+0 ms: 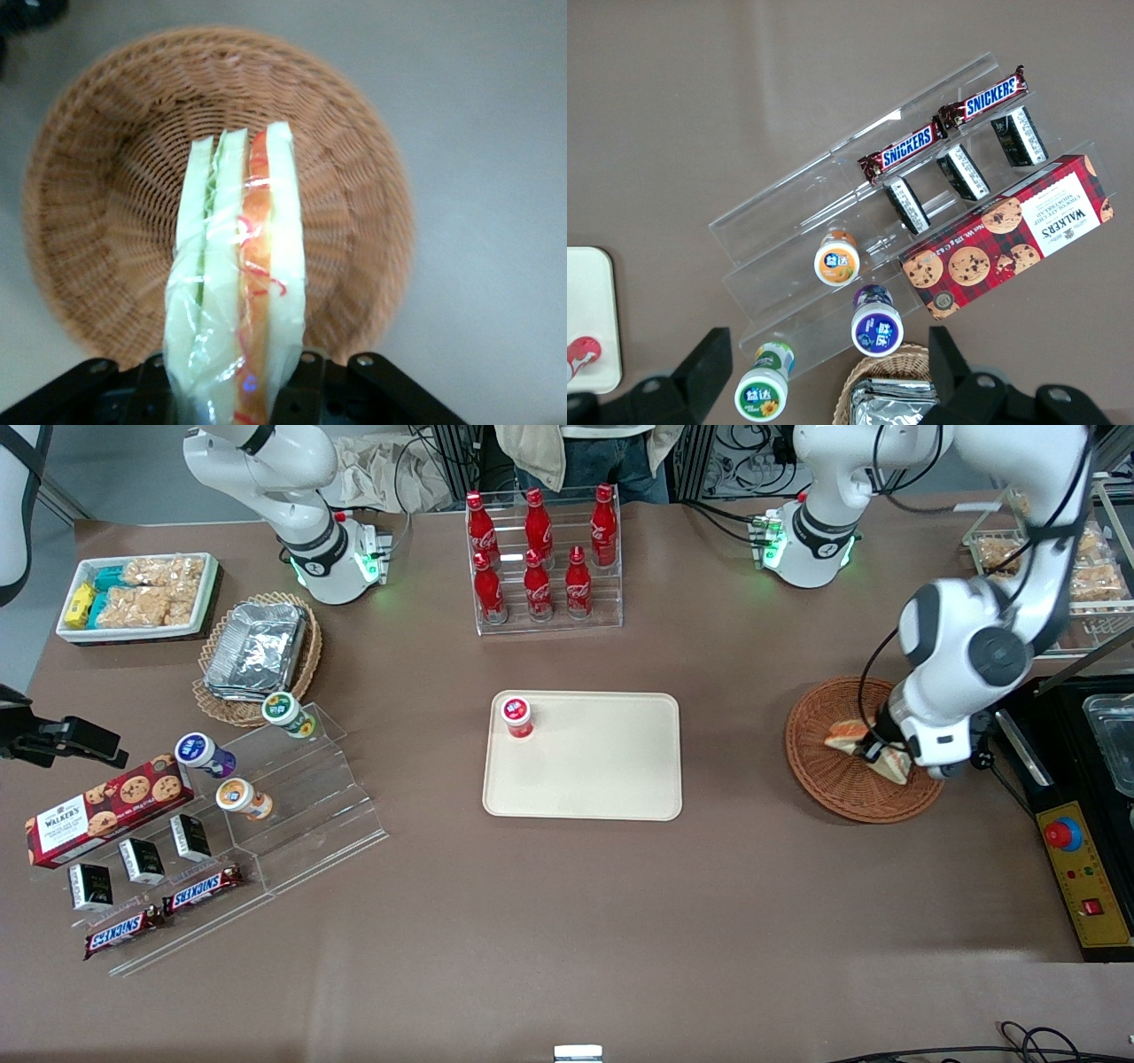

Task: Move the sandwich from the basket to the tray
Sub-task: 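Lift the sandwich and carry it with the left gripper over the white tray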

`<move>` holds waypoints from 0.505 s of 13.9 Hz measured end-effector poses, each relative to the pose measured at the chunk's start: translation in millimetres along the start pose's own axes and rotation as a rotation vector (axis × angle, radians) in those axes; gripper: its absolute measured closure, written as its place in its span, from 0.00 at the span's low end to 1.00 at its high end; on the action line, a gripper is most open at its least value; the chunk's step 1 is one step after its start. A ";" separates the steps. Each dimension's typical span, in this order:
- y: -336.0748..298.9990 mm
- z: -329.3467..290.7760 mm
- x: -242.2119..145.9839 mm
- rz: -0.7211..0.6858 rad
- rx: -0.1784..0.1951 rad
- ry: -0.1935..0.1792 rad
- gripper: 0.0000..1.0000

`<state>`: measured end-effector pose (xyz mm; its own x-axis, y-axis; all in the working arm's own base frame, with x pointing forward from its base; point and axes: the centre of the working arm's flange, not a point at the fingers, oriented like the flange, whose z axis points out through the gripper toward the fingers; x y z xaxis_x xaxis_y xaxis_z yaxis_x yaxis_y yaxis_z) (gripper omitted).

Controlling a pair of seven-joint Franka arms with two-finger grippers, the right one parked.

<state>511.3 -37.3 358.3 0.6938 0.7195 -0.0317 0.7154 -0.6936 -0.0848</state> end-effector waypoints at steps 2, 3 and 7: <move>25.7 -92.2 -26.6 0.105 -0.018 0.031 0.75; 38.8 -125.4 -43.0 0.153 -0.032 0.047 0.75; 99.2 -163.7 -126.4 0.404 -0.078 0.064 0.75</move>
<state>508.1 -202.9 516.9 0.9219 0.3871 0.0151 0.3872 -0.9220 -0.0023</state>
